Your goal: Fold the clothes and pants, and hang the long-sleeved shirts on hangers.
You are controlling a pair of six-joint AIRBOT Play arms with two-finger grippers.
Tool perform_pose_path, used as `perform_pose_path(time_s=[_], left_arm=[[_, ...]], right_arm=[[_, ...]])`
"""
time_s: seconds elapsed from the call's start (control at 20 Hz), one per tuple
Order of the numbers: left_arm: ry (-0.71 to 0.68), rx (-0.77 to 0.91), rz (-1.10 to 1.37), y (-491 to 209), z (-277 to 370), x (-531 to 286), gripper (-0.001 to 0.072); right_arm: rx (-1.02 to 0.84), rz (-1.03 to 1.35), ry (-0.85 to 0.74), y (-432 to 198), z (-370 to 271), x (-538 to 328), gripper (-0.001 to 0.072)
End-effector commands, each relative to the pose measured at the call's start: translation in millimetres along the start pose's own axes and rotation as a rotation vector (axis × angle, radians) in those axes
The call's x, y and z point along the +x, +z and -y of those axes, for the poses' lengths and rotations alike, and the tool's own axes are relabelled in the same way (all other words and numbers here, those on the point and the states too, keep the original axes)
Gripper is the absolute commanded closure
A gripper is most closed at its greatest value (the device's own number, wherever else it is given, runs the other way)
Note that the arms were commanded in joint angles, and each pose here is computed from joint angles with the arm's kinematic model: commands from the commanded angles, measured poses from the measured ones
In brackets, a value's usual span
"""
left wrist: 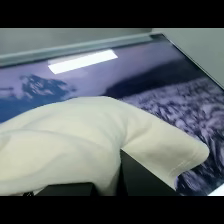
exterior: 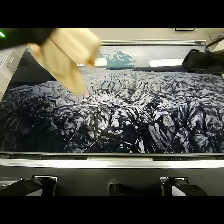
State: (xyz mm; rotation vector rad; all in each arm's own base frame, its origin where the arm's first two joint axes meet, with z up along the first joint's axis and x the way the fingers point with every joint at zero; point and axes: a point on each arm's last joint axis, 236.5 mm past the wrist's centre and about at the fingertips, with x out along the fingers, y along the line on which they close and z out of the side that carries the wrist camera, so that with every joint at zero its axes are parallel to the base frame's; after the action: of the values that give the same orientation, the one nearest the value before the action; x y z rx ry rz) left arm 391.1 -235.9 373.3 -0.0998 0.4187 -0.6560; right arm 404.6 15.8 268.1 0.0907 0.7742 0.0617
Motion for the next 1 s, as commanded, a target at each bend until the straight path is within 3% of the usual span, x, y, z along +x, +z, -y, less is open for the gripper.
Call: perform_pose_path(time_s=[0.0,0.3,0.4,0.45,0.5,0.55,0.65,0.8,0.95], left_arm=[[-0.142,-0.004,-0.259,-85.6,70.8,29.4,0.0682],[-0.197,-0.041,-0.674,-310.4,114.4,164.5,0.0682],[-0.264,-0.160,-0.763,-360.0,150.0,191.2,0.0681],[-0.315,-0.203,-0.792,-371.1,167.8,196.9,0.0598],[-0.354,-0.254,-0.799,-367.0,180.4,199.2,0.0215],[-0.376,-0.273,-0.792,-352.6,181.9,198.5,-0.0006],[-0.338,-0.227,-0.781,-311.8,142.6,188.2,-0.0005],[-0.144,-0.222,-0.791,-264.9,22.5,153.9,-0.0003],[0.008,-0.340,-1.016,-297.2,-68.9,87.1,-0.0001]], right_arm=[[-0.013,-0.030,-0.034,-19.3,4.5,-38.2,0.0040],[-0.006,-0.237,-0.049,-63.4,9.5,-29.1,0.0040],[0.019,-0.283,-0.050,-69.8,10.1,-18.4,0.0040],[0.025,-0.319,-0.052,-75.2,11.1,-11.3,0.0041],[0.026,-0.361,-0.053,-81.6,12.2,-3.8,0.0041],[0.029,-0.404,-0.055,-88.0,13.5,5.4,0.0041],[0.038,-0.515,-0.049,-107.1,14.6,30.3,0.0042],[0.071,-0.707,0.028,-160.6,1.9,72.4,0.0042],[0.093,-0.915,0.085,-247.6,-3.6,102.9,0.0042]])
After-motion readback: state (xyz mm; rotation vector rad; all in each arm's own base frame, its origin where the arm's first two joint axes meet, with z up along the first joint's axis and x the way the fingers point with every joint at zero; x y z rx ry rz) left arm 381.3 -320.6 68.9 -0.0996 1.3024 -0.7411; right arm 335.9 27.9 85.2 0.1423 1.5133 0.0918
